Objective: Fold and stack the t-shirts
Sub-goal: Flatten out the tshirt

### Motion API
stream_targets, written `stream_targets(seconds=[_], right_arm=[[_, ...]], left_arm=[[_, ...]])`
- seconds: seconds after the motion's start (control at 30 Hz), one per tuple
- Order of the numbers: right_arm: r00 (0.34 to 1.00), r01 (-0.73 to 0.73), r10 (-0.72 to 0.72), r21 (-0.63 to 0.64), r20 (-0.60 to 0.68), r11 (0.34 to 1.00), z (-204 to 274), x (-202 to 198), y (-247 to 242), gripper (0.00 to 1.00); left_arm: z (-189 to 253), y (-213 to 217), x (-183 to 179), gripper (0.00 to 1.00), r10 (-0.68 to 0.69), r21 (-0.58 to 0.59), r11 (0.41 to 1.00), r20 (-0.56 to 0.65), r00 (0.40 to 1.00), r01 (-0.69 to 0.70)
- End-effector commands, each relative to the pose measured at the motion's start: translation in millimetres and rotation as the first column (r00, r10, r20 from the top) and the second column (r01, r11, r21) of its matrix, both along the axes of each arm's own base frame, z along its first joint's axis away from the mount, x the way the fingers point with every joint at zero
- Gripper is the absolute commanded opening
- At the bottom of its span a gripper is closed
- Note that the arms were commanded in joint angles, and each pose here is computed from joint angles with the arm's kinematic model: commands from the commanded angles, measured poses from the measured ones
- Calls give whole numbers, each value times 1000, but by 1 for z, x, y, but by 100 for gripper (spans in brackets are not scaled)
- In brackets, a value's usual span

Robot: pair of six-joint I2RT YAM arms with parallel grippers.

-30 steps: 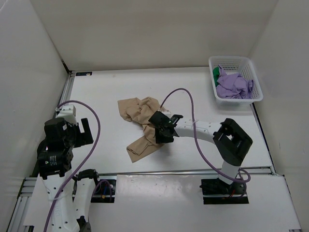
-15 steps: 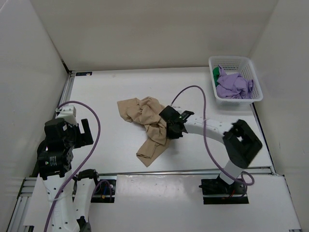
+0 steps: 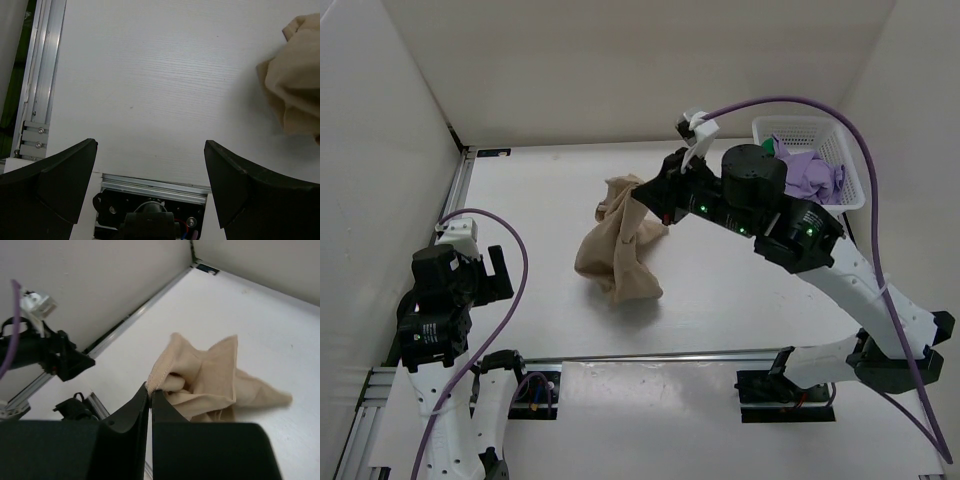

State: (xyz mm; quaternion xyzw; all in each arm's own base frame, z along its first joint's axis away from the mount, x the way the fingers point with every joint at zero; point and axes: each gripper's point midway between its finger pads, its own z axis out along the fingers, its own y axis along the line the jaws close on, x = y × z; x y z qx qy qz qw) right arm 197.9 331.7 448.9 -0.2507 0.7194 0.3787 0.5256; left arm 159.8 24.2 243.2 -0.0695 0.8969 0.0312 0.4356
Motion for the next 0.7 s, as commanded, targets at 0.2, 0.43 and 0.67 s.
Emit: stream_targets(seconds=[0.2, 0.43, 0.67], right_arm=[[992, -114, 107, 120, 59, 986, 53, -7, 28, 0], [957, -262, 208, 297, 200, 919, 144, -25, 45, 0], [774, -441, 11, 526, 633, 727, 283, -66, 21, 0]], left_arm=[[2, 0, 1, 99, -2, 3, 1000, 15, 1000, 2], [9, 1, 8, 99, -2, 6, 1000, 35, 999, 2], [18, 3, 12, 99, 6, 15, 1000, 52, 999, -7]])
